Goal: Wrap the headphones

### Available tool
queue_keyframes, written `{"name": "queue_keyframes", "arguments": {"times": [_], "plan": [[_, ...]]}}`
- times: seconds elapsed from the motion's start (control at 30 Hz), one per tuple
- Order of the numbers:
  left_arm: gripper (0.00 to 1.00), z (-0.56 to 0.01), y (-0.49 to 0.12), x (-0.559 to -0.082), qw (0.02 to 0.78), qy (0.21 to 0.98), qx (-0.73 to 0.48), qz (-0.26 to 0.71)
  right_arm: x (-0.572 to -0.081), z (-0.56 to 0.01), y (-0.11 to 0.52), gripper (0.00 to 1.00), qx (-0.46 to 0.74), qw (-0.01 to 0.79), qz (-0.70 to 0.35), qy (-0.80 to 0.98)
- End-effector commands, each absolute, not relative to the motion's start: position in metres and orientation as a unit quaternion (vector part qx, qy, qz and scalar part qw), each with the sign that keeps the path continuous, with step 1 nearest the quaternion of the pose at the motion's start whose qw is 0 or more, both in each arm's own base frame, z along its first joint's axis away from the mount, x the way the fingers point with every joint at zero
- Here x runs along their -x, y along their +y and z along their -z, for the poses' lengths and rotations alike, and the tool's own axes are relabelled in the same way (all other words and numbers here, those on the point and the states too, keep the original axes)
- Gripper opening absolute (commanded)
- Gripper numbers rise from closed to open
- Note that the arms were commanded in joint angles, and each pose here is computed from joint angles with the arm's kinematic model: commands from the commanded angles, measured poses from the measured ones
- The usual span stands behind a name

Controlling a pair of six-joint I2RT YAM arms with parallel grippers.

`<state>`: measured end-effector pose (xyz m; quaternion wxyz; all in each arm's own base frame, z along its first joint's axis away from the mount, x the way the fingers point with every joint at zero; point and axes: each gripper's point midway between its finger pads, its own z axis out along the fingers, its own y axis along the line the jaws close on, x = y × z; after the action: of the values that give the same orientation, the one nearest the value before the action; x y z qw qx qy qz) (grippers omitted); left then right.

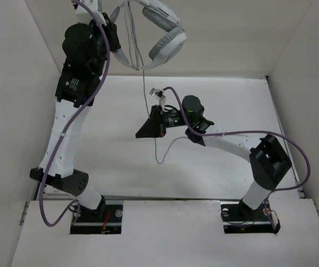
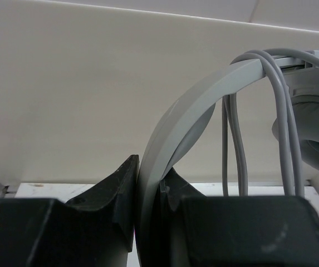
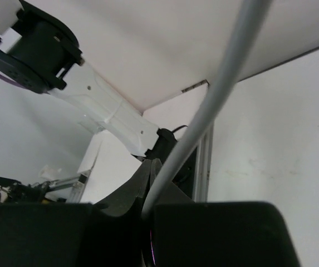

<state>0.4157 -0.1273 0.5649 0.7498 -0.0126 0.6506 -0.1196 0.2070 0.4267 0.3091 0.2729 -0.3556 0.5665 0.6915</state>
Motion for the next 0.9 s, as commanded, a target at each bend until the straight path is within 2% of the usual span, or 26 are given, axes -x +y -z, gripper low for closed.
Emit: {"name": "queue_keyframes", "arguments": {"times": [0.0,0.13,0.27,0.43,0.63,0.87], "plan": [[0.0,-0.626,-0.101,-0.402,0.819,0.559,0.074,0.106,-0.192,-0.332,0.431,0.03,0.404,0.293,-0.679,0.538],[0.0,-0.623,-0.094,-0.411,0.824,0.556,0.082,0.066,-0.179,-0.324,0.441,0.0,0.437,0.293,-0.646,0.553],[0.0,-0.616,-0.086,-0.418,0.826,0.556,0.086,0.034,-0.183,-0.319,0.445,0.0,0.468,0.332,-0.586,0.572],[0.0,-0.599,-0.066,-0.426,0.82,0.565,0.087,-0.024,-0.225,-0.326,0.432,0.0,0.491,0.438,-0.451,0.603],[0.0,-0.563,-0.048,-0.437,0.799,0.592,0.081,-0.072,-0.281,-0.367,0.391,0.0,0.511,0.562,-0.258,0.597],[0.0,-0.51,-0.07,-0.447,0.764,0.639,0.03,-0.087,-0.312,-0.427,0.347,0.0,0.508,0.644,-0.108,0.562]]}}
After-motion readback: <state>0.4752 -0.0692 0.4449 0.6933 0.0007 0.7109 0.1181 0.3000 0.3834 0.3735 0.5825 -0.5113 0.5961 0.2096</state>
